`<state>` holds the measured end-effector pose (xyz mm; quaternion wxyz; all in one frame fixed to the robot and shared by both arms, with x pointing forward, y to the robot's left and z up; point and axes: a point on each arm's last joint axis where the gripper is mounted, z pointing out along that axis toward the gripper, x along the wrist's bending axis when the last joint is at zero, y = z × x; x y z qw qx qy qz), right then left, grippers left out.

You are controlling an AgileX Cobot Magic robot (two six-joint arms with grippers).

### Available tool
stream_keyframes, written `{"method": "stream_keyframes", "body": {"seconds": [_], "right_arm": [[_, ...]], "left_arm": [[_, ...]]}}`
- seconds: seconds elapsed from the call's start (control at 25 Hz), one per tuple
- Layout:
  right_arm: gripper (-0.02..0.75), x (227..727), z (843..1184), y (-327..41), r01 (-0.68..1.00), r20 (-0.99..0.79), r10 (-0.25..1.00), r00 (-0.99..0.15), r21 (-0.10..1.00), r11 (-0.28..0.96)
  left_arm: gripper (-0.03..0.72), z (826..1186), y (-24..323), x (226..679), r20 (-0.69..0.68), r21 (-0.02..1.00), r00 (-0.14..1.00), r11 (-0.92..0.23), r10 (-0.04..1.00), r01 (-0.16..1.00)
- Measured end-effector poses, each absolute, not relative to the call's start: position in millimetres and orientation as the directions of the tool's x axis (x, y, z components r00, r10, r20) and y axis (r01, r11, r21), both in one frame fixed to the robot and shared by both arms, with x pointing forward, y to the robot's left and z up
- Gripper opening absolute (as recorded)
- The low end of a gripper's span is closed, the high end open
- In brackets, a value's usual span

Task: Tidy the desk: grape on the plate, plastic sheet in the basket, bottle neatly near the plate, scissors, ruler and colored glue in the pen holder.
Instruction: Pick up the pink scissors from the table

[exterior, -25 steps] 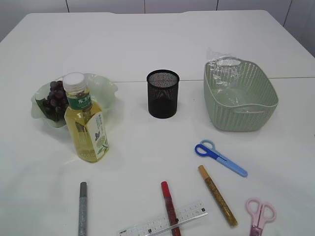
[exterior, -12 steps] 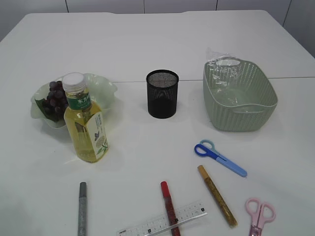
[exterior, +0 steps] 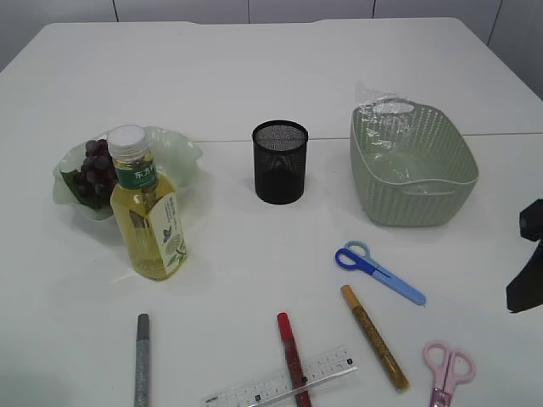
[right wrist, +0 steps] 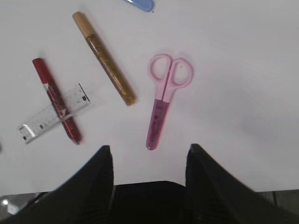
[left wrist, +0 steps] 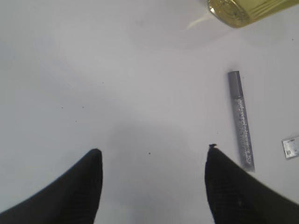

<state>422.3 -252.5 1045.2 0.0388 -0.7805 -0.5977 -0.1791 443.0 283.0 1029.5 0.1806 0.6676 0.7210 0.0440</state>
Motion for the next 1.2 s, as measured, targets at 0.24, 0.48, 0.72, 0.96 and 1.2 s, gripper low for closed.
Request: {"method": "stream_keyframes", "body": {"seconds": [0.24, 0.48, 0.72, 0.96, 1.2], "right_arm": [[0.374, 422, 1033, -253, 0.91, 0.346, 0.879, 0.328, 0.133, -0.392], [0.374, 427, 1022, -230, 0.923, 0.309, 0.9, 0.308, 0.133, -0.361], [0.374, 438, 990, -200, 0.914, 0.207, 0.905, 0.371, 0.088, -0.395], [0.374, 452, 956, -191, 0.876, 0.139, 0.869, 0.476, 0.017, -0.482], [0.374, 459, 928, -188, 0.875, 0.069, 0.872, 0.484, -0.029, -0.483]], "left_arm": [[0.452, 1030, 283, 443, -0.202, 0.311, -0.04, 0.103, 0.979, 0.945], [0.44, 1030, 283, 444, -0.204, 0.317, -0.041, 0.105, 0.978, 0.943], [0.437, 1030, 283, 444, -0.204, 0.317, -0.041, 0.105, 0.978, 0.943], [0.436, 1030, 283, 444, -0.207, 0.317, -0.042, 0.107, 0.977, 0.942], [0.435, 1030, 282, 444, -0.209, 0.318, -0.042, 0.109, 0.977, 0.942]]}}
